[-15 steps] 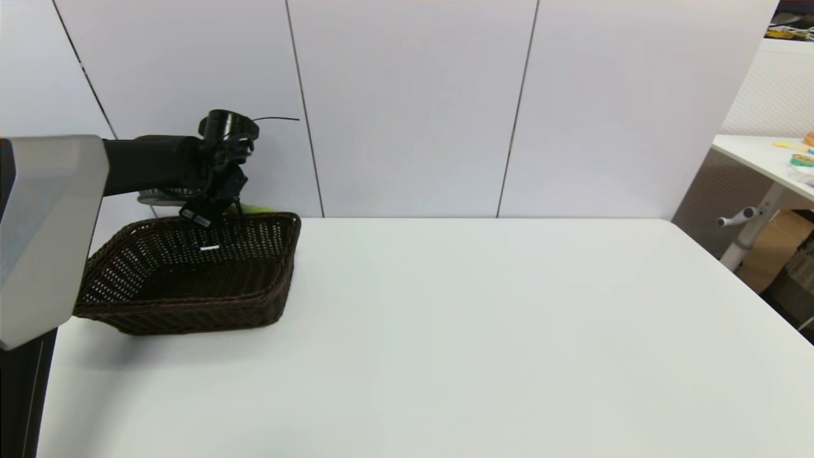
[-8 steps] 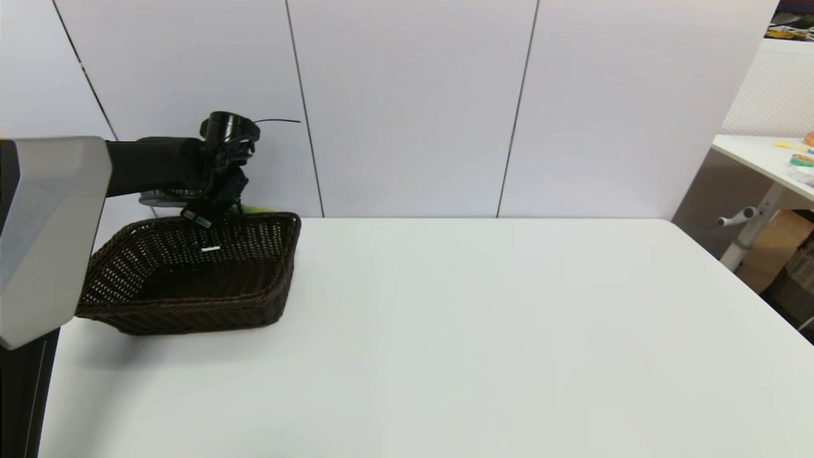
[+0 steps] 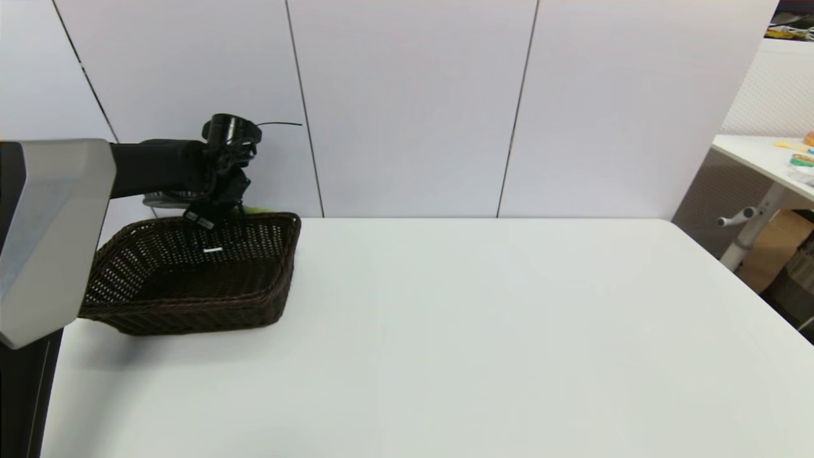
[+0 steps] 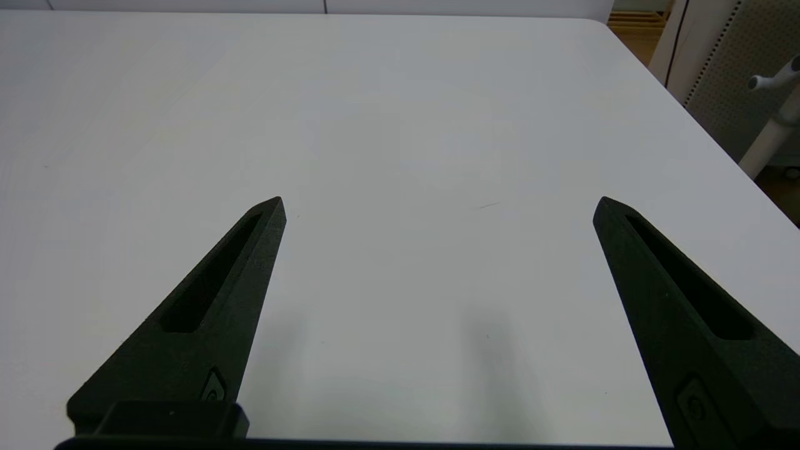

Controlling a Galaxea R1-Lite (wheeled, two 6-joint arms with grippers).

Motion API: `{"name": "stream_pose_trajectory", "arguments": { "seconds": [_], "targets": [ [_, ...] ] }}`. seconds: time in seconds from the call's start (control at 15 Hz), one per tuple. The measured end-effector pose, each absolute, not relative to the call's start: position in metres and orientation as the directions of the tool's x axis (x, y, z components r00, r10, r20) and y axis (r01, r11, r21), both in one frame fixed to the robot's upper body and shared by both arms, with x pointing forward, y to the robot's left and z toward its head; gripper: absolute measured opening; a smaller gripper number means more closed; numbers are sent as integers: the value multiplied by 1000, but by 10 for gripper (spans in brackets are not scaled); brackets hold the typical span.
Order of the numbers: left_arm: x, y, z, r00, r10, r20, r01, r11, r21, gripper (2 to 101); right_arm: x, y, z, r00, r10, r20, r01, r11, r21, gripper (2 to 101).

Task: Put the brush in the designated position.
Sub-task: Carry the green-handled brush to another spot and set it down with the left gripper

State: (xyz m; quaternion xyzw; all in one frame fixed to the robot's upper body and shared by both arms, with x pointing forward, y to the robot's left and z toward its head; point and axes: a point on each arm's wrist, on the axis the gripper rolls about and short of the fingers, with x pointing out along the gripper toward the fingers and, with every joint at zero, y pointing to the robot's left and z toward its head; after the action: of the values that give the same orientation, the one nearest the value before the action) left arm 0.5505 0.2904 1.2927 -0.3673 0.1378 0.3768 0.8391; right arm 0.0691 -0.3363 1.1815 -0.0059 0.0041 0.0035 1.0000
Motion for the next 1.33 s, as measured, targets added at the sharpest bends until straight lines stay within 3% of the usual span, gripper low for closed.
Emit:
{"name": "stream_pose_trajectory", "arguments": {
  "seconds": [1.33],
  "targets": [
    [545, 292, 1306, 688, 532, -494, -721, 418, -553, 162, 69, -336, 1182, 1000, 7, -8, -7, 1000, -11, 973]
  ]
}}
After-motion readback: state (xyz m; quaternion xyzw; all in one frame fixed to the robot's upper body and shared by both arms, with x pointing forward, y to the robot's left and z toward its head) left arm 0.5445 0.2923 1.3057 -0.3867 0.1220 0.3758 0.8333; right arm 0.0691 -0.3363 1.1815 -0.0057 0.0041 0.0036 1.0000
